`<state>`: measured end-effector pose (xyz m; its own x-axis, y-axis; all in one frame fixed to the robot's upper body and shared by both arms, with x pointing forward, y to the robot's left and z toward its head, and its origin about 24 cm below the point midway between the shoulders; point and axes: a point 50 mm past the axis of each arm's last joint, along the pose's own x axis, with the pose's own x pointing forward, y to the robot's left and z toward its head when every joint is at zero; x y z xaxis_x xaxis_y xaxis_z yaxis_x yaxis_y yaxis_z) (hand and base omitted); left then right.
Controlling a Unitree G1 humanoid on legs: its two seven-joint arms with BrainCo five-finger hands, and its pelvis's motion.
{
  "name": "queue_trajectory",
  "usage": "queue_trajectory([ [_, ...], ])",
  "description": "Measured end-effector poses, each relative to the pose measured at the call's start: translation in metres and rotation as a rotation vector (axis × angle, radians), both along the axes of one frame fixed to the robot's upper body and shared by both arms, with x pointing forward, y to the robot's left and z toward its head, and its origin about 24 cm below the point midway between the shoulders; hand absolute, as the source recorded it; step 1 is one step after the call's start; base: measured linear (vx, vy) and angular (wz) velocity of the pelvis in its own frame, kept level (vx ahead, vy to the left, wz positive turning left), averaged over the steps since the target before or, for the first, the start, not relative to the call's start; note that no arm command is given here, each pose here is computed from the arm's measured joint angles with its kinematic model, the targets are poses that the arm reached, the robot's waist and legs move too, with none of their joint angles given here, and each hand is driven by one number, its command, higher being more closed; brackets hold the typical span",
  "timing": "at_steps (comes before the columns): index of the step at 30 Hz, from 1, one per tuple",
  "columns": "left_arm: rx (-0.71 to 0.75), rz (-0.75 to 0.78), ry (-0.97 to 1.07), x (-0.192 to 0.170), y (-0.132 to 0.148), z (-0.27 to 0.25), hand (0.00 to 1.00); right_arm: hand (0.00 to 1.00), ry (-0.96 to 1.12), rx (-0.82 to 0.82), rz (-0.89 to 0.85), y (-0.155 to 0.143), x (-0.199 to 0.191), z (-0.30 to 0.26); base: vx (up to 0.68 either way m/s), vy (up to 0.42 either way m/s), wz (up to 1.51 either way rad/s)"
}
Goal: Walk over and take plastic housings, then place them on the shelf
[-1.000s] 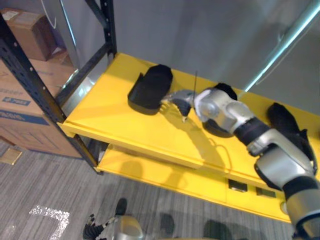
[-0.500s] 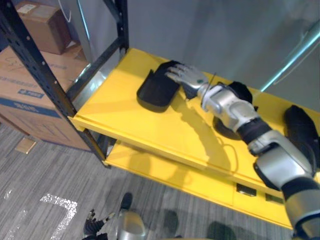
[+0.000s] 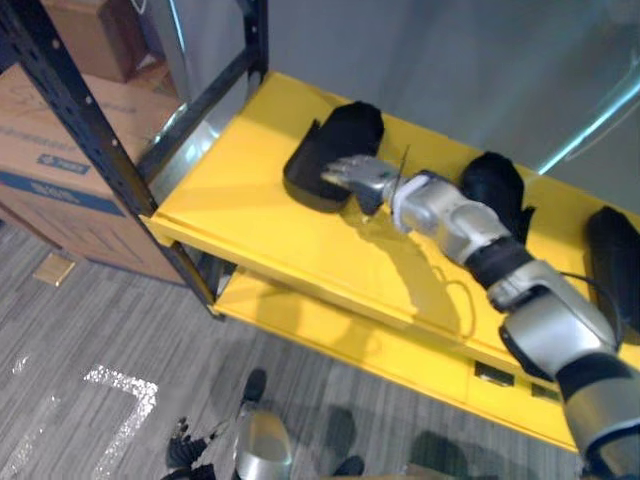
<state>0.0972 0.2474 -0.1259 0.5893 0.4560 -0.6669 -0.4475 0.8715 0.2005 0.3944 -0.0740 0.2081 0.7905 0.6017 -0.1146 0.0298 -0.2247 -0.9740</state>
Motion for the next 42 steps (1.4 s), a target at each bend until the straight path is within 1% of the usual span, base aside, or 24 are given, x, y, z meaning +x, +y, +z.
queue_trajectory([
  [6, 0.025, -0.012, -0.044, 0.01, 0.006, 0.008, 0.0, 0.0, 0.012, -0.018, 0.001, 0.004, 0.001, 0.014, 0.0, 0.01, 0.08],
  [10, 0.013, -0.004, -0.065, 0.014, 0.006, 0.01, 0.0, 0.0, 0.0, -0.027, -0.006, 0.004, 0.002, 0.021, 0.0, 0.0, 0.0],
  [21, -0.005, -0.012, -0.097, 0.021, 0.005, 0.013, 0.0, 0.0, 0.008, -0.066, -0.041, -0.007, 0.005, 0.022, -0.01, 0.01, -0.04],
  [28, -0.011, -0.015, -0.083, 0.021, 0.004, 0.013, 0.0, 0.0, -0.006, -0.1, -0.045, -0.015, 0.004, 0.033, -0.01, 0.001, -0.07],
  [36, -0.018, -0.016, -0.064, 0.02, 0.003, 0.011, 0.0, 0.0, -0.02, -0.151, 0.044, -0.001, -0.007, 0.046, -0.01, -0.006, -0.07],
  [42, -0.015, -0.023, -0.059, 0.02, 0.003, 0.011, 0.0, 0.0, 0.03, -0.193, 0.072, 0.004, -0.012, 0.043, -0.01, -0.001, -0.02],
])
